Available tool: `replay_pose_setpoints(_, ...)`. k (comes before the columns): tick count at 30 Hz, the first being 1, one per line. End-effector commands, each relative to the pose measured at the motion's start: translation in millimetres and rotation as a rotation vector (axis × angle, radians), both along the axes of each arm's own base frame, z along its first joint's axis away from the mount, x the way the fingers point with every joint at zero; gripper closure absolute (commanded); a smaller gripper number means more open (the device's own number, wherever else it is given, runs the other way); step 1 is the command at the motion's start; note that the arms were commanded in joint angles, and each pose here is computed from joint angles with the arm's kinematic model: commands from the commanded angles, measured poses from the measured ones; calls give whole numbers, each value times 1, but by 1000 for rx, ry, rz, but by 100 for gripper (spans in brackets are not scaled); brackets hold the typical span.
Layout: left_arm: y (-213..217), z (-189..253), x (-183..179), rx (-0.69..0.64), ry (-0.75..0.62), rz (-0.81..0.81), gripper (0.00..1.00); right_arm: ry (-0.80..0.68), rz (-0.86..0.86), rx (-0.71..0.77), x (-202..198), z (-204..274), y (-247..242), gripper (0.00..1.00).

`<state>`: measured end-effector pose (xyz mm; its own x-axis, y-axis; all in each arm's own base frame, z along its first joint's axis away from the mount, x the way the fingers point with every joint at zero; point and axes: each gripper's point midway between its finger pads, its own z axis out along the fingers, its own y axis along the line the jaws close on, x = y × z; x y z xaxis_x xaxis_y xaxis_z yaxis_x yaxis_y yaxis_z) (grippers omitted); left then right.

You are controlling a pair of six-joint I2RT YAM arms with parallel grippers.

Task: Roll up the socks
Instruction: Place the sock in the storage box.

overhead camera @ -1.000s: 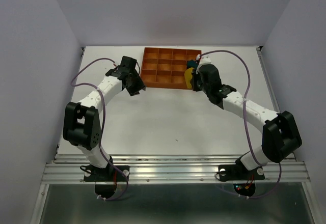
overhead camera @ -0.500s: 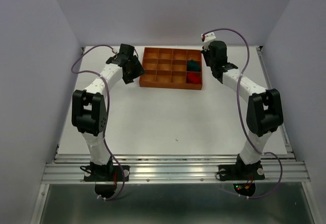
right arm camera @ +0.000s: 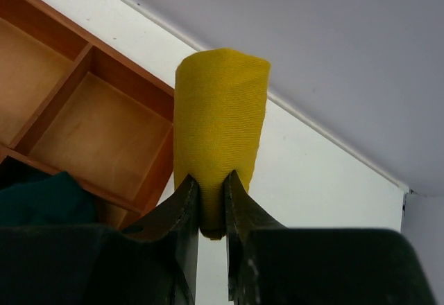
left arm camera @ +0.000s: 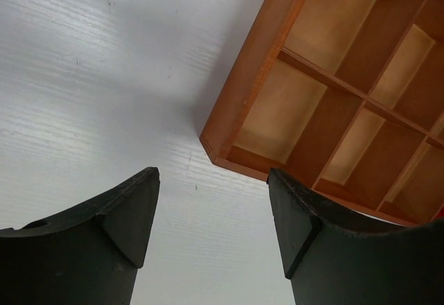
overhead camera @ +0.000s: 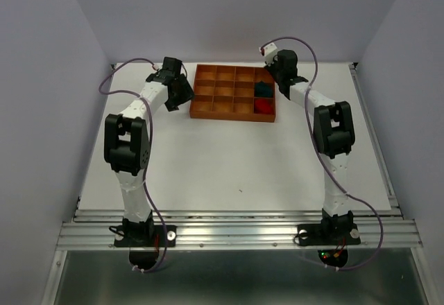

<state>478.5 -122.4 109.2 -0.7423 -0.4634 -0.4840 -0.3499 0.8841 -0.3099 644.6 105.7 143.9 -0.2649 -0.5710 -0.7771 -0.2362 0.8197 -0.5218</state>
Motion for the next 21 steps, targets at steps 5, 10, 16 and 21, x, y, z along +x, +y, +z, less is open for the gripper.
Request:
replay_pose_setpoints(5,2,4,11,27,-7,-19,25,-63,123,3,29,10,26,99)
replay_pose_setpoints(10,2,0,13,29,0,-22,25,-10,168,44,28,-10,38,99)
replay_pose_setpoints(16,3,-4,13,38,10,-28,25,122,217,54,17,-53,46,99)
replay_pose_setpoints(21,2,-8,16,28,12,-39,25,194,239,46,8,-72,48,99)
